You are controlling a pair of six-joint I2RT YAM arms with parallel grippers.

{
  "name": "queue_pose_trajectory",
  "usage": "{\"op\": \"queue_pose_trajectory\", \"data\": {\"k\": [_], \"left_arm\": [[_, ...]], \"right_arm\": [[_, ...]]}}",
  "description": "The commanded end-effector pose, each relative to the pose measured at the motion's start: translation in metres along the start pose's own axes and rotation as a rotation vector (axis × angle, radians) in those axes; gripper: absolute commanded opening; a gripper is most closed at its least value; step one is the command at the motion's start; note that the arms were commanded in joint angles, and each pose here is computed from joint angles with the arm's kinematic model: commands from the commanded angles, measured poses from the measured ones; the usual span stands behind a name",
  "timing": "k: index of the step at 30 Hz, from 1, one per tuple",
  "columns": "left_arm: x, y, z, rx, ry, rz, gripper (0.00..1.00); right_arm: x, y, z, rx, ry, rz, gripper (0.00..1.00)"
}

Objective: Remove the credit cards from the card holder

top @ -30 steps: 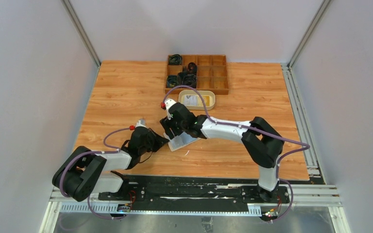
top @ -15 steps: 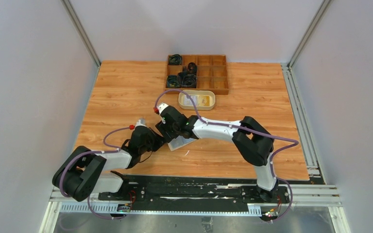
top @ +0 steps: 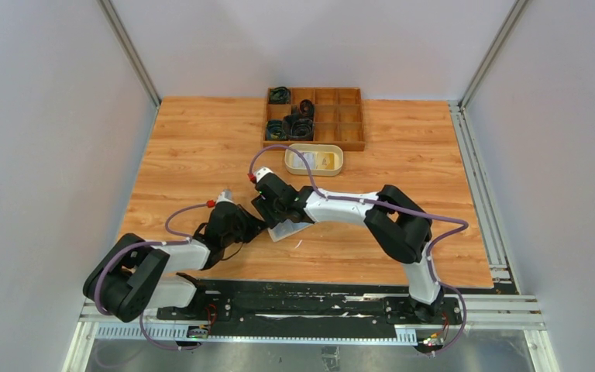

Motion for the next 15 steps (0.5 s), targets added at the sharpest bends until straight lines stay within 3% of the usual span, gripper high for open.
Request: {"op": "queue_pose_trajectory", "data": {"k": [1,15], "left_arm": [[0.002,-0.001,0.002,-0.02,-0.033,0.002,0.0],[0.002,0.002,0.003,-0.013,-0.039,0.005,0.0]], "right_arm": [[-0.04,-0.018,0.004,-0.068,0.133,-0.031,0.65],[-0.06,-0.037,0.004,-0.045,0.138,-0.136,0.65]]}}
Point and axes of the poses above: each gripper's point midway between its finger pads, its own z axis back along the fingers, its own y axis along the line the jaws close on, x = y × z, the point moved 8 cm from there along z, back along the fingers, and after that the axes turned 15 degrees about z, right-handed, at the moved point
